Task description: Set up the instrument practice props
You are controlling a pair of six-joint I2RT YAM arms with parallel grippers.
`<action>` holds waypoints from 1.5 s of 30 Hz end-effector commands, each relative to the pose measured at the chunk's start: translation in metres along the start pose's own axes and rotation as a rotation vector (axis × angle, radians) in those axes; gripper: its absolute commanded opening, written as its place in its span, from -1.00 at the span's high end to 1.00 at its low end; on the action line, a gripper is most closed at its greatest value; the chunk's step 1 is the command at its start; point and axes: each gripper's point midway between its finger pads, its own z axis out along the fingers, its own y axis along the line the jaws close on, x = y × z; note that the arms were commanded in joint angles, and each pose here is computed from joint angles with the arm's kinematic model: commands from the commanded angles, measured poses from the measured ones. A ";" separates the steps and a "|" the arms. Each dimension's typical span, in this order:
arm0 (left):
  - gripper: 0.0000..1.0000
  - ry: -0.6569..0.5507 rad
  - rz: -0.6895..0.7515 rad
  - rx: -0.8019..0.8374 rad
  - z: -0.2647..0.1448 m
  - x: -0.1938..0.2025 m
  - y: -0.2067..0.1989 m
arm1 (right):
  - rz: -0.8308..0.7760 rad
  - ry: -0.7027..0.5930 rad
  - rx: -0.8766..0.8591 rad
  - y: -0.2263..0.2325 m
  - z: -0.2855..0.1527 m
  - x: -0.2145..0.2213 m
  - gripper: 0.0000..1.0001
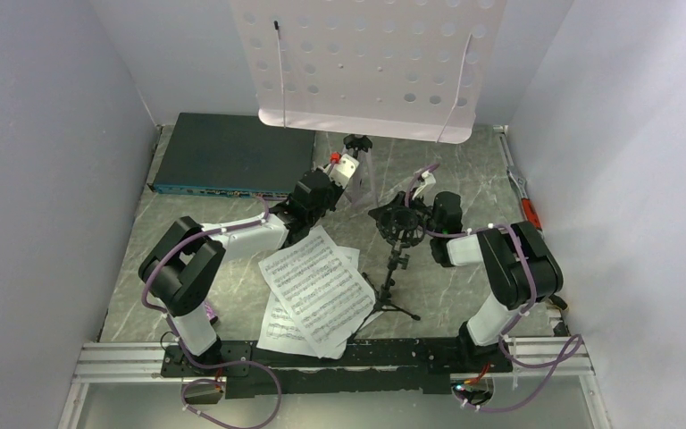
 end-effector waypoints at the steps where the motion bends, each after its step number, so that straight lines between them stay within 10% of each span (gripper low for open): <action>1: 0.95 0.313 0.086 0.181 -0.022 0.103 -0.045 | -0.128 -0.094 -0.090 0.018 0.004 -0.032 -0.12; 14: 0.94 0.299 0.083 0.197 -0.024 0.097 -0.047 | -0.123 -0.071 -0.141 0.007 0.029 -0.026 -0.05; 23: 0.95 0.300 0.082 0.177 -0.025 0.097 -0.043 | -0.148 -0.075 -0.088 -0.003 0.029 -0.027 1.00; 45: 0.95 0.439 0.087 0.053 -0.047 0.139 -0.019 | -0.173 -0.002 0.357 -0.050 -0.020 -0.023 1.00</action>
